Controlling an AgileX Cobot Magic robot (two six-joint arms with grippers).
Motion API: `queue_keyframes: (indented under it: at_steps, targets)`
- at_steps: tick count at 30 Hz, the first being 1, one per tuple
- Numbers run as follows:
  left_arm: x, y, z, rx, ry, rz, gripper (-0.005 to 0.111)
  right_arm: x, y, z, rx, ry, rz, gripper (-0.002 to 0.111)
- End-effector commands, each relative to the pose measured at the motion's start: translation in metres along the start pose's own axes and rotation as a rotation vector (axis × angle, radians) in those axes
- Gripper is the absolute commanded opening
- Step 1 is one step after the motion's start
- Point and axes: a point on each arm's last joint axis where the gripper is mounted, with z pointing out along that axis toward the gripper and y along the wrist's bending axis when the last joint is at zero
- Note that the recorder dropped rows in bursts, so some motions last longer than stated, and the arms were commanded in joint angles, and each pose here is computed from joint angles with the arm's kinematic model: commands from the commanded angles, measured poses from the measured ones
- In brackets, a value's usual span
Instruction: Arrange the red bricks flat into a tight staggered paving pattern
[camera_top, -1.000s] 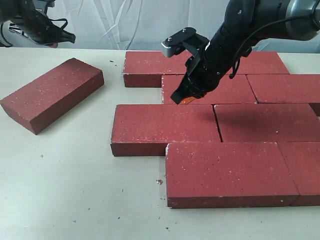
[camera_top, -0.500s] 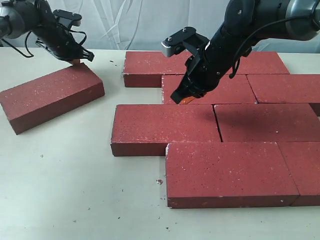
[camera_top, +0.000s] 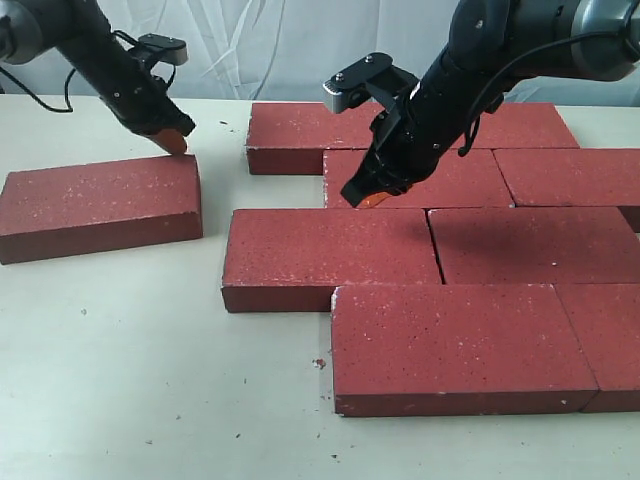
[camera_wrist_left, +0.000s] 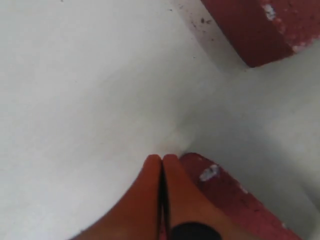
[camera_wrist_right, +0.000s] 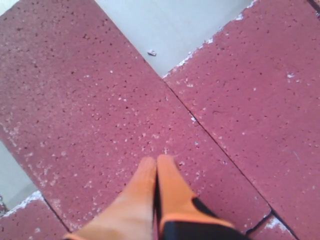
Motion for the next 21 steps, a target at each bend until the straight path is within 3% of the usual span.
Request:
queue_keyframes:
  at_steps: [1,5,12,21]
  targets:
    - [-0.009,-0.013,-0.021,0.038,-0.038,0.052,0.0,0.0,-0.001,-0.004,0.008,-0.014,0.005,-0.001]
    - [-0.018,-0.023,-0.051,0.022,-0.096,0.056,0.0,0.0,-0.001,-0.004,0.008,-0.012,0.004,-0.001]
    - [-0.003,-0.012,-0.115,-0.264,-0.027,-0.06,0.0,0.001,-0.001,-0.004,0.005,0.001,-0.002,-0.001]
    - [0.059,-0.008,-0.147,-0.222,0.044,-0.252,0.0,0.003,0.0,-0.004,-0.008,0.018,-0.002,-0.001]
